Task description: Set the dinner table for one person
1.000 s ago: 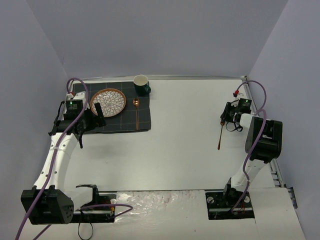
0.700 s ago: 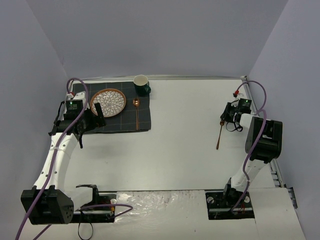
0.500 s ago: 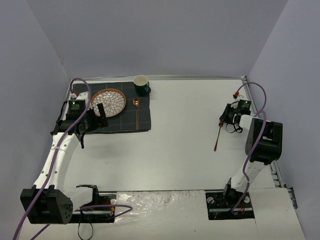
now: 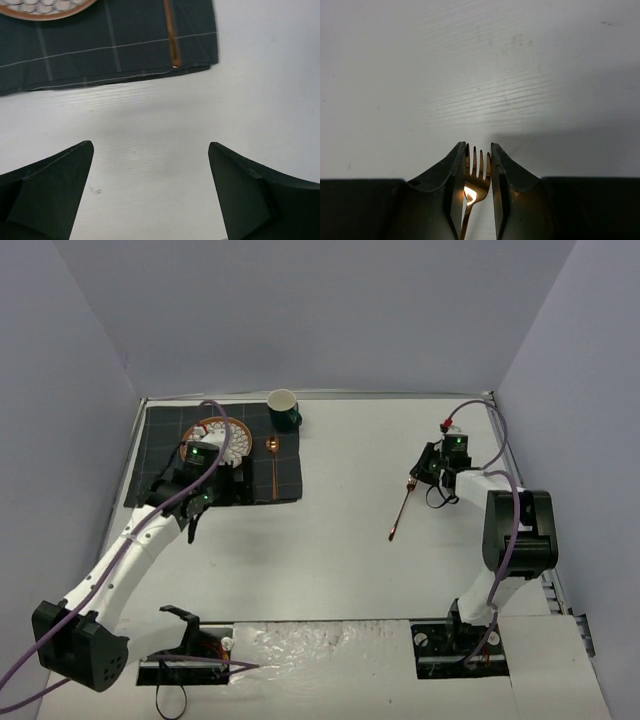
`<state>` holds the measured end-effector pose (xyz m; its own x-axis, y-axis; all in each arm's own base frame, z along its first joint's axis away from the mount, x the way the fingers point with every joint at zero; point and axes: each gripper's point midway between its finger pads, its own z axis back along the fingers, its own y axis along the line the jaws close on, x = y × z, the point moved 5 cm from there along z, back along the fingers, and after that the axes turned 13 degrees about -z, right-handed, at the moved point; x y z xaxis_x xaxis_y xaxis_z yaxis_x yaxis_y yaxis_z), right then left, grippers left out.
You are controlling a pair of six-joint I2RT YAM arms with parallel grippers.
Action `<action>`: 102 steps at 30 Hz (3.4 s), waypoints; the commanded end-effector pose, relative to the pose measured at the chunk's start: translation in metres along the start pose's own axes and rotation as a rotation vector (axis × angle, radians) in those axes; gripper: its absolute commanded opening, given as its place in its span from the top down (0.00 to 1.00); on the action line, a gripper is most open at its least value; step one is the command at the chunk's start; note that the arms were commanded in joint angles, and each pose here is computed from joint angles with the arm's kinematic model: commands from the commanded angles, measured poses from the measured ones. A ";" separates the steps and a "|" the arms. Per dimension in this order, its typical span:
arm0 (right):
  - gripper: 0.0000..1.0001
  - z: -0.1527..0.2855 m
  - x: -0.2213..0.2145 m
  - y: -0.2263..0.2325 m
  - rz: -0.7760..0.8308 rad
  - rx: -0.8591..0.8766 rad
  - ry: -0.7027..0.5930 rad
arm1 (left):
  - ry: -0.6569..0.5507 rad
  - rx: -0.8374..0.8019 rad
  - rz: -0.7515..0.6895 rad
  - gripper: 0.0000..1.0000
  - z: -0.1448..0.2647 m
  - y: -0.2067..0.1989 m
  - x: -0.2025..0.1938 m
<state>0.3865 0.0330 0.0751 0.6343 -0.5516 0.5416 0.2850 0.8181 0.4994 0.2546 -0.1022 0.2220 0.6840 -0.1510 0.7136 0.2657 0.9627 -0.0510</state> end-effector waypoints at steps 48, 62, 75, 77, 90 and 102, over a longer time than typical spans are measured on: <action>0.10 0.075 -0.005 0.044 0.054 -0.230 -0.302 | -0.098 -0.226 -0.291 0.13 -0.108 -0.190 -0.031; 0.00 0.145 0.007 0.029 -0.032 -0.125 -0.408 | 0.054 -0.203 -0.356 0.35 -0.147 -0.212 -0.037; 0.00 0.158 0.000 0.019 -0.021 -0.132 -0.434 | 0.162 -0.211 -0.380 0.71 -0.161 -0.215 -0.054; 0.00 0.158 -0.001 0.018 -0.018 -0.135 -0.433 | 0.178 -0.211 -0.384 0.79 -0.162 -0.215 -0.057; 0.00 0.162 -0.002 0.020 -0.004 -0.108 -0.434 | 0.103 -0.103 -0.393 1.00 -0.121 -0.183 -0.016; 0.00 0.169 -0.005 0.034 0.058 -0.008 -0.393 | 0.007 0.192 -0.210 1.00 -0.052 0.004 0.063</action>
<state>0.2676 0.0299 0.1881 0.3439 -0.5388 0.7691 0.3417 0.8347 0.4320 0.3198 -0.1919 0.2002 0.6244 -0.3763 0.6845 0.3807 0.9118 0.1540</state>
